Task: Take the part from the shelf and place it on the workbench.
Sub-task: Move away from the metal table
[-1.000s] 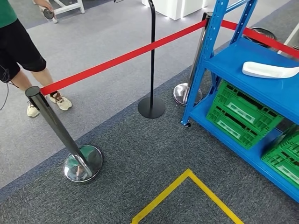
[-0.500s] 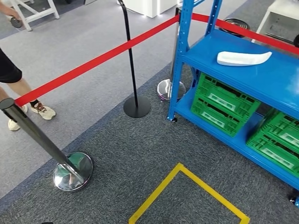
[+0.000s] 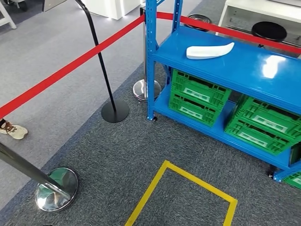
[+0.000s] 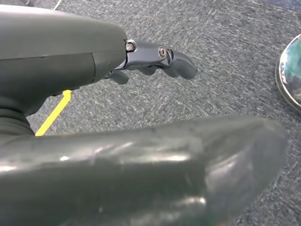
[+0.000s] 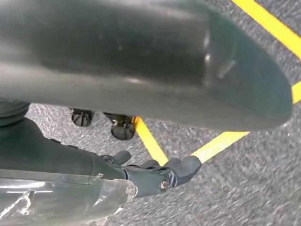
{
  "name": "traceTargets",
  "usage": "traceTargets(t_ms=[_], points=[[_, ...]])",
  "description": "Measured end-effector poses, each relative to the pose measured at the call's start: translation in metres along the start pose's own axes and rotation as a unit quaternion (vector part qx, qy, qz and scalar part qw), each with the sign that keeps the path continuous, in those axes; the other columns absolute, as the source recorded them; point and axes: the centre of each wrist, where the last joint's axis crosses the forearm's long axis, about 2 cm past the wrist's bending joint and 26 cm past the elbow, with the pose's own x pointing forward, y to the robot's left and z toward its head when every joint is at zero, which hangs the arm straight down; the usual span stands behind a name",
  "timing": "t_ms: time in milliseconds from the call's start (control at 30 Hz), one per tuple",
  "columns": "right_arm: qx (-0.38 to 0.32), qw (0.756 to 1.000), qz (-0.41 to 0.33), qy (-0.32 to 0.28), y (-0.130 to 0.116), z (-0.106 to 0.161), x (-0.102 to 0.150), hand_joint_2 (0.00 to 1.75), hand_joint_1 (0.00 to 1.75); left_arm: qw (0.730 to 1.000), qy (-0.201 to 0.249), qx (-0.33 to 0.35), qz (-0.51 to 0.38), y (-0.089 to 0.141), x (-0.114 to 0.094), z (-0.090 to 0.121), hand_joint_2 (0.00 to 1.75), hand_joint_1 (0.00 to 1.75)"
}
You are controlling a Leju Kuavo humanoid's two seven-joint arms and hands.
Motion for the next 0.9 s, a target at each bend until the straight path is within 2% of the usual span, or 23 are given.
traceTargets(t_ms=[300,567,900], points=[[-0.002,1.000,0.010,0.003,0.000,0.000,0.000,0.00,0.00,0.999,0.016,-0.007,-0.043,-0.006,0.000,0.004,0.00,0.00],[0.002,0.998,0.053,0.015,0.002,0.000,0.001,0.00,0.00,0.995,-0.003,-0.054,-0.079,-0.030,0.011,0.013,0.00,0.00],[0.025,0.994,0.104,0.037,0.010,0.002,-0.006,0.00,0.00,0.994,-0.015,-0.069,-0.084,-0.035,0.012,0.016,0.00,0.00]])
